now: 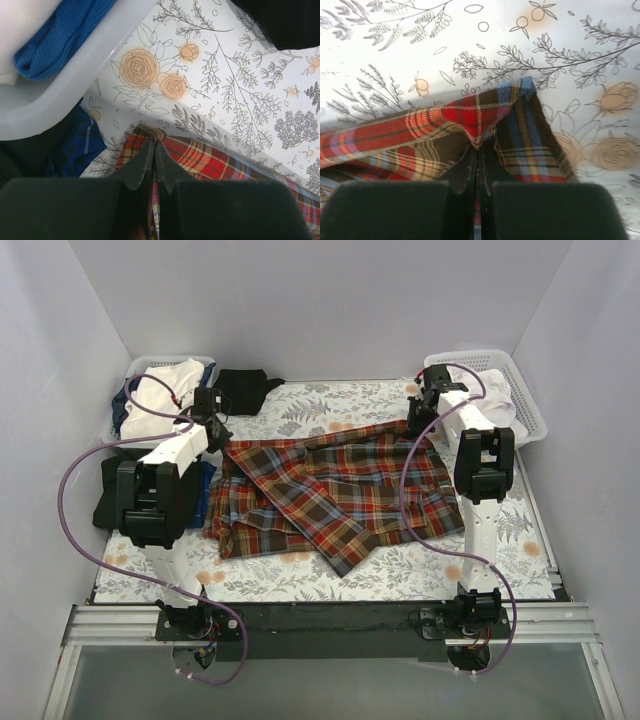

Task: Fold and stack the long sleeve shirts
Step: Fold the shirt

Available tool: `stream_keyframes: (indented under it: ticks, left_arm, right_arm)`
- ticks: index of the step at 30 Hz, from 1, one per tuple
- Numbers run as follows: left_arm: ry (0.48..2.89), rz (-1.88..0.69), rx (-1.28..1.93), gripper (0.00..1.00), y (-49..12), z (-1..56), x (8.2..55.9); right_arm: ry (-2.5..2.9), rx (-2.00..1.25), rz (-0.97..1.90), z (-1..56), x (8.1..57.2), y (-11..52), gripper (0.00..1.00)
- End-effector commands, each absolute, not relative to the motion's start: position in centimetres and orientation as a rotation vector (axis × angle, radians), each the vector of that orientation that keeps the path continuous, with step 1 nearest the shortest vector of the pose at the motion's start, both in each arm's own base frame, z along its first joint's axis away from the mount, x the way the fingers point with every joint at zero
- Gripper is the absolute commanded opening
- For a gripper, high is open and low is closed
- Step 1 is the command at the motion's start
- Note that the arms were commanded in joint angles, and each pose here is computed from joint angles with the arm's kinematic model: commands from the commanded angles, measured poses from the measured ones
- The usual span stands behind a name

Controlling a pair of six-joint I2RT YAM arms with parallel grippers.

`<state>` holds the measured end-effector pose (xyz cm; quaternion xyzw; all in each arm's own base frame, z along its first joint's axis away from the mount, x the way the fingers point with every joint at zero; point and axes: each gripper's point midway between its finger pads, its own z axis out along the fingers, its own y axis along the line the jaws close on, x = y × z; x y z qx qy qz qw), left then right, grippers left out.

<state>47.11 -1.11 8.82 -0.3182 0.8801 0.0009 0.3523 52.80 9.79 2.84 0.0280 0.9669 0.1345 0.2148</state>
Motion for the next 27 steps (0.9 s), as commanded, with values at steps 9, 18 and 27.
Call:
stream_keyframes:
  ticks: [9,18,27]
  left_arm:
    - [2.217,0.036,-0.846,0.00,0.9,11.2,47.9]
    - [2.192,0.000,-0.854,0.00,0.6,12.5,48.4]
    - [2.181,-0.019,-0.869,0.00,0.5,13.1,48.1]
  right_arm:
    - [2.421,0.114,0.182,11.4,57.6,7.6,0.01]
    - [2.308,0.089,0.312,14.8,58.7,9.3,0.01]
    - [2.184,0.030,0.439,18.1,59.7,11.2,0.01]
